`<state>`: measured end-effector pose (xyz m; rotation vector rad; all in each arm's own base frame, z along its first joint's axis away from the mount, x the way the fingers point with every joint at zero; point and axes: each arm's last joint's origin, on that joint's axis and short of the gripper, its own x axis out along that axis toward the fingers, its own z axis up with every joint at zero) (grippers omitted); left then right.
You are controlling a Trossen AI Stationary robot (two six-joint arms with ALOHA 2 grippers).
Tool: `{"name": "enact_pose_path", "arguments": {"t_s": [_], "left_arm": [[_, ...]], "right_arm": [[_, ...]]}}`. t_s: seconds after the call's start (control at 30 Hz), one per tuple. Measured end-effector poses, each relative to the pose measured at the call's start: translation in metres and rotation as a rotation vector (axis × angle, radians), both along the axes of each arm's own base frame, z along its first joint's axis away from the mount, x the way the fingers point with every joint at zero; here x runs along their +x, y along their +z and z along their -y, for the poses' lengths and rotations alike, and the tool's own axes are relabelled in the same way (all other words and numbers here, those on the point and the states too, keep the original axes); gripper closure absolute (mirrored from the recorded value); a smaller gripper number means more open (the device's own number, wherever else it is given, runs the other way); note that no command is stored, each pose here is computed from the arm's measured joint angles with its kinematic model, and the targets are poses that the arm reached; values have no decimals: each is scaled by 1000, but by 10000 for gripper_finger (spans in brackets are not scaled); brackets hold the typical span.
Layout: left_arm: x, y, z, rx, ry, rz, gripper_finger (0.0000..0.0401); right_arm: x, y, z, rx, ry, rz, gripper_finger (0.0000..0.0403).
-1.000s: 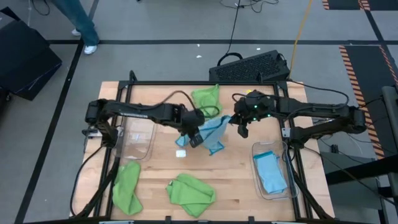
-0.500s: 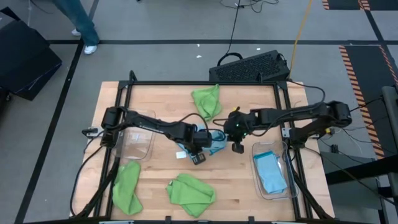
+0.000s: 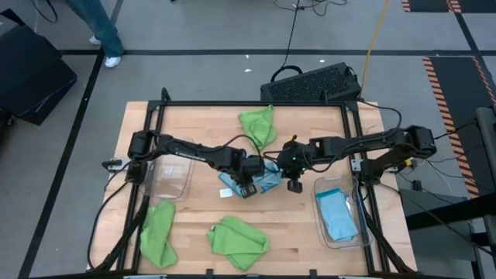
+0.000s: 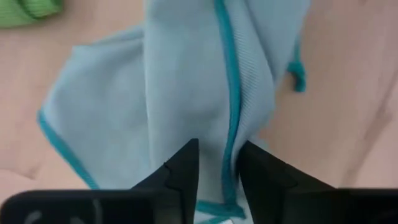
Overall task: Sort microfiber towel by color & place in baskets
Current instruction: Fold the blue microfiber towel
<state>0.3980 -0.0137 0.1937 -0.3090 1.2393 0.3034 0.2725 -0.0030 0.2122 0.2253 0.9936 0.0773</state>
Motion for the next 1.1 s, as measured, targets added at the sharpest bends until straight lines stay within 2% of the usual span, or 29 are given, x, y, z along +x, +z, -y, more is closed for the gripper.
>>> {"name": "enact_pose_path", "arguments": {"t_s": [0.27, 0.67, 0.83, 0.93, 1.0, 1.1], "left_arm": [[-7, 19, -30, 20, 21, 28, 323], [-23, 33, -68, 45, 54, -15, 325], [-23, 32, -54, -70, -3, -24, 325], [-31, 30, -39, -161, -49, -116, 325], [-38, 29, -31, -162, -62, -196, 325], [-47, 28, -25, -91, -58, -294, 325]], "right_arm": [[0, 0, 0, 11, -11, -6, 403], [0, 0, 0, 18, -20, -9, 403], [0, 0, 0, 18, -21, -9, 403], [-1, -1, 0, 18, -20, -16, 403], [-1, -1, 0, 14, -14, -18, 403], [-1, -1, 0, 8, -6, -13, 403]]}}
